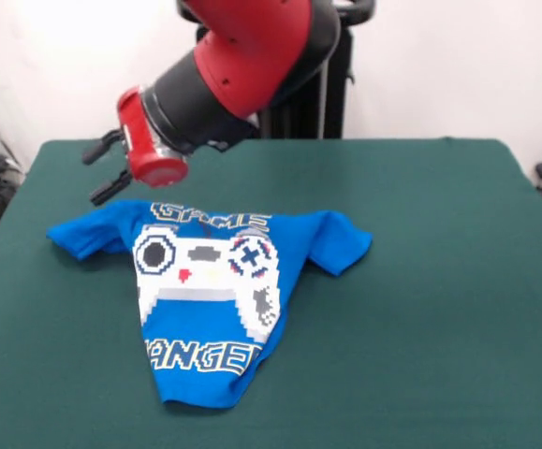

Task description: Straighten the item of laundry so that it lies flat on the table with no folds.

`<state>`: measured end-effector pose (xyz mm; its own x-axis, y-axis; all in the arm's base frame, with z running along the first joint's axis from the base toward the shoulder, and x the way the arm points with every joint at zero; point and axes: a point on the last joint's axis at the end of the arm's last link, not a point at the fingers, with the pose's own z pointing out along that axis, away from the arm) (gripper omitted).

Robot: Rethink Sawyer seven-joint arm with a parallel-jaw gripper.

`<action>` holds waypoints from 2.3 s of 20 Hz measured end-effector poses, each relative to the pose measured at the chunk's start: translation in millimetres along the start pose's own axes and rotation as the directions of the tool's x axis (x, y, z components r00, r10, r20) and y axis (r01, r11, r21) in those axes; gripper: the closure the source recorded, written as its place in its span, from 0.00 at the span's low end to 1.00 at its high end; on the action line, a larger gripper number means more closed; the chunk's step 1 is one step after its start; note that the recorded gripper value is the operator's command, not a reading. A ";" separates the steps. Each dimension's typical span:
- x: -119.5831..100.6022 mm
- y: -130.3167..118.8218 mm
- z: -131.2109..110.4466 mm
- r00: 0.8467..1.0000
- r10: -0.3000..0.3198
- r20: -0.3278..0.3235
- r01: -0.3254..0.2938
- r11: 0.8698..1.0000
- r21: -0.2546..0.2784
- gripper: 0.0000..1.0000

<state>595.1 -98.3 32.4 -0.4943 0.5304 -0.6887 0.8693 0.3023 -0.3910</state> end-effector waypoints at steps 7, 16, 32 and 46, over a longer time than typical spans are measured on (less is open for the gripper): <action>-30.4 6.2 -7.9 0.976 0.151 -0.156 -0.160 0.986 -0.042 0.00; -44.0 32.8 -17.2 0.919 0.249 -0.306 -0.288 0.954 -0.088 0.00; 3.9 130.5 -34.2 0.840 0.214 -0.499 -0.346 0.919 -0.189 0.00; 63.7 160.5 -57.0 0.698 0.221 -0.681 -0.291 0.957 0.011 0.00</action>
<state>703.1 29.1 -39.4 -0.1539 0.9765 -0.1511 0.9755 0.1258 -0.1805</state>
